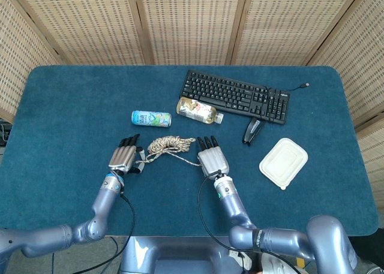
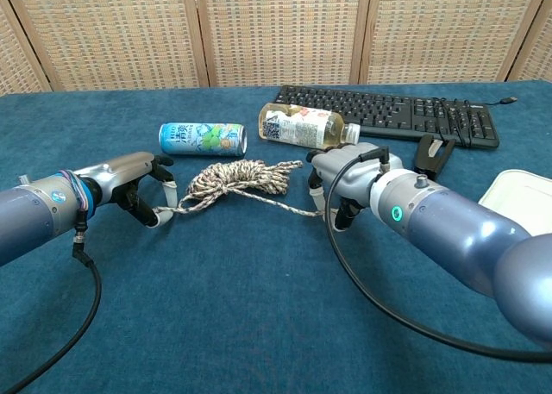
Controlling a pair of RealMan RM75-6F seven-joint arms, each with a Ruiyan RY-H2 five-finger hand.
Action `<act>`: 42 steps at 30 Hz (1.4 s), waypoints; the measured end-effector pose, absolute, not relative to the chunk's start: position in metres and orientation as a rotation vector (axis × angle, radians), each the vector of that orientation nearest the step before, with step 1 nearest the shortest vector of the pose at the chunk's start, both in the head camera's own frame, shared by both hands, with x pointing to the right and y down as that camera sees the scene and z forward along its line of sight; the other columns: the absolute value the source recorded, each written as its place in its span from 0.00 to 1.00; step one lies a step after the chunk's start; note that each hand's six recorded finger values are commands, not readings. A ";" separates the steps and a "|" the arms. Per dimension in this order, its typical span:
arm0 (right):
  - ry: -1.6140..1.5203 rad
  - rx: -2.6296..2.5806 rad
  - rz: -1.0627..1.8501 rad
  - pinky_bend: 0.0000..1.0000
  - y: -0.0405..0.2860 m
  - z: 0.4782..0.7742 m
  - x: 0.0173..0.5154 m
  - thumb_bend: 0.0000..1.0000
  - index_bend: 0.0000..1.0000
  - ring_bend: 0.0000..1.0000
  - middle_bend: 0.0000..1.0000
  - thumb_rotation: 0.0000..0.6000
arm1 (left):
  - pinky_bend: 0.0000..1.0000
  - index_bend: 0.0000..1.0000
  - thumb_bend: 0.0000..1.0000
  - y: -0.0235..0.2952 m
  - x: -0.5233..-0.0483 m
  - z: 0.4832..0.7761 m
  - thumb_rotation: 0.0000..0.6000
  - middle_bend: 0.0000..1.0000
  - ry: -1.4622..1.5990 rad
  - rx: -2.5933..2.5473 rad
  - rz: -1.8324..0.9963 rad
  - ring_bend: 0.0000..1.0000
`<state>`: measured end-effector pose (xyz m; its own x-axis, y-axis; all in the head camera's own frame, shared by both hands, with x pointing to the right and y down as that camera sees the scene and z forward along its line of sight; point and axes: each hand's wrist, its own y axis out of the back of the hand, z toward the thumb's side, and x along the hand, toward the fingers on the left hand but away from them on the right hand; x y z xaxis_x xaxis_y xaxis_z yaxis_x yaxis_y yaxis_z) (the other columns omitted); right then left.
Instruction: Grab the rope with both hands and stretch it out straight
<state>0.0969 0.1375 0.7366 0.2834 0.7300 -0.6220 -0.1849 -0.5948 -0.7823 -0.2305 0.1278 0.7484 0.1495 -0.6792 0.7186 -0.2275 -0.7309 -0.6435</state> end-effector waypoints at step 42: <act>-0.528 -1.668 1.385 0.00 0.126 0.722 0.113 0.45 0.77 0.00 0.07 1.00 | 0.00 0.80 0.50 0.097 -0.278 0.719 1.00 0.00 0.977 -1.863 -1.514 0.00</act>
